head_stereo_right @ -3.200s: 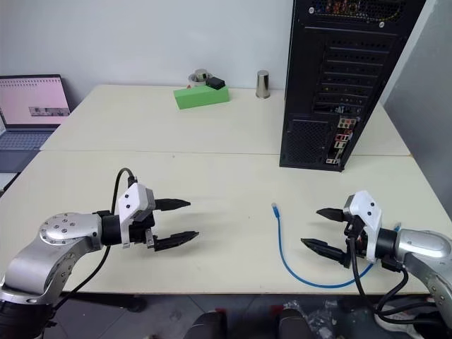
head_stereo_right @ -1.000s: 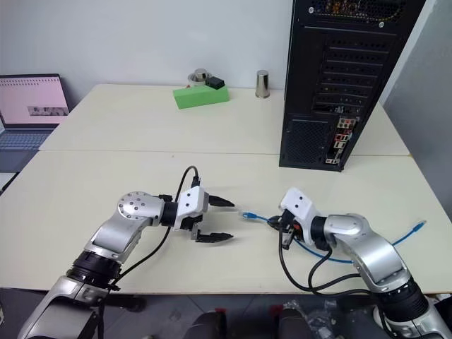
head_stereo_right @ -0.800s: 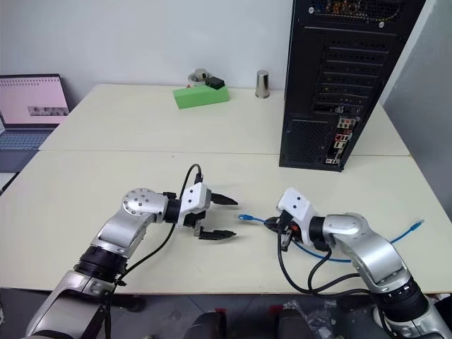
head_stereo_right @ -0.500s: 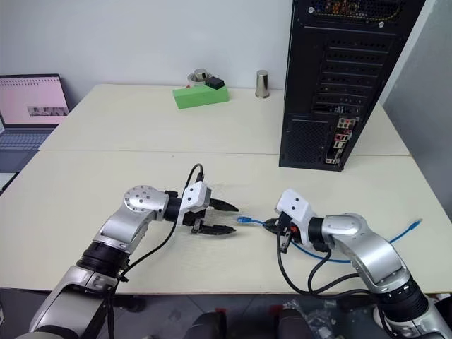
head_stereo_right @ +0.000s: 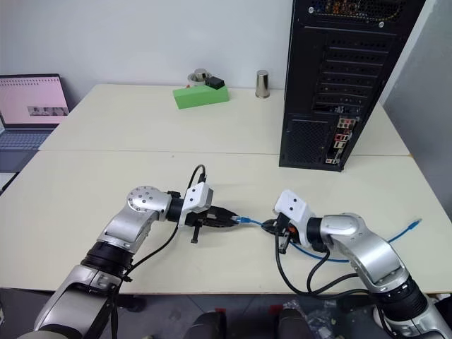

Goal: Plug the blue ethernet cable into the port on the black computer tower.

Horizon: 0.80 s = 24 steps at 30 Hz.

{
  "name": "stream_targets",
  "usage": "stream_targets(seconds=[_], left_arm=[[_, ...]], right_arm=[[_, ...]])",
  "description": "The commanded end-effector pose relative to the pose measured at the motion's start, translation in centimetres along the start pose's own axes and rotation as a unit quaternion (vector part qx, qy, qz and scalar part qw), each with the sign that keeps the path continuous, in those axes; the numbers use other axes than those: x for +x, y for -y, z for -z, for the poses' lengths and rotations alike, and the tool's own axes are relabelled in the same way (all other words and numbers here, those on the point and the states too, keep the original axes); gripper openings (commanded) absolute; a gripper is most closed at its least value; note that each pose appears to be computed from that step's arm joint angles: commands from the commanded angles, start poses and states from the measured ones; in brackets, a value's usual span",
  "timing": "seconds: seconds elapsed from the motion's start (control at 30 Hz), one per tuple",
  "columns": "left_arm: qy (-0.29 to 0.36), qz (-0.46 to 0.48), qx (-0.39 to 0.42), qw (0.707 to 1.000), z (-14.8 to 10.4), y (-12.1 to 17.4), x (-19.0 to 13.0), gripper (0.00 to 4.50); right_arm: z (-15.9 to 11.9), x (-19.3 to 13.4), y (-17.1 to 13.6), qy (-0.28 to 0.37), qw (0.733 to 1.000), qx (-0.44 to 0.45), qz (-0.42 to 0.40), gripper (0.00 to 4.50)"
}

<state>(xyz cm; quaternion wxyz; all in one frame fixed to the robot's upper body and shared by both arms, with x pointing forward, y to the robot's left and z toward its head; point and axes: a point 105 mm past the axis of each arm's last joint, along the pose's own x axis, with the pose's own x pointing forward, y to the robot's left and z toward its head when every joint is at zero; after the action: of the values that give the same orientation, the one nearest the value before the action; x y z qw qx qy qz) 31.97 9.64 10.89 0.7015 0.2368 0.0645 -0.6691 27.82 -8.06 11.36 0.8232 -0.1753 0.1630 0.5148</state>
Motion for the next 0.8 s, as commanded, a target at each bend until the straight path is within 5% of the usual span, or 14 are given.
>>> stream_targets(seconds=[0.03, 0.27, 0.4, 0.6, 0.8], left_arm=[[0.005, -0.005, 0.028, 1.0, -0.7, -0.3, -0.2, 0.26], [0.006, -0.015, 0.065, 0.998, -0.7, -0.3, -0.3, 0.26], [0.045, -0.082, 0.152, 0.984, -2.1, -1.0, 0.2, 0.26], [0.067, -0.12, 0.311, 0.94, -2.6, -0.1, 0.5, 0.26], [0.096, -0.147, 0.474, 0.863, -3.4, 1.5, -0.3, 0.26]], right_arm=[[-1.4, -0.5, -0.2, 0.018, 0.999, -0.031, -0.007, 0.49], [-1.1, -2.3, 1.1, 0.005, 0.999, -0.047, -0.005, 2.25], [-2.6, -3.9, 0.9, 0.057, 0.998, -0.002, -0.028, 3.25], [-3.7, -3.6, 0.3, 0.122, 0.988, 0.088, -0.032, 3.3], [-4.1, -2.2, -0.2, 0.153, 0.978, 0.138, -0.039, 3.3]])
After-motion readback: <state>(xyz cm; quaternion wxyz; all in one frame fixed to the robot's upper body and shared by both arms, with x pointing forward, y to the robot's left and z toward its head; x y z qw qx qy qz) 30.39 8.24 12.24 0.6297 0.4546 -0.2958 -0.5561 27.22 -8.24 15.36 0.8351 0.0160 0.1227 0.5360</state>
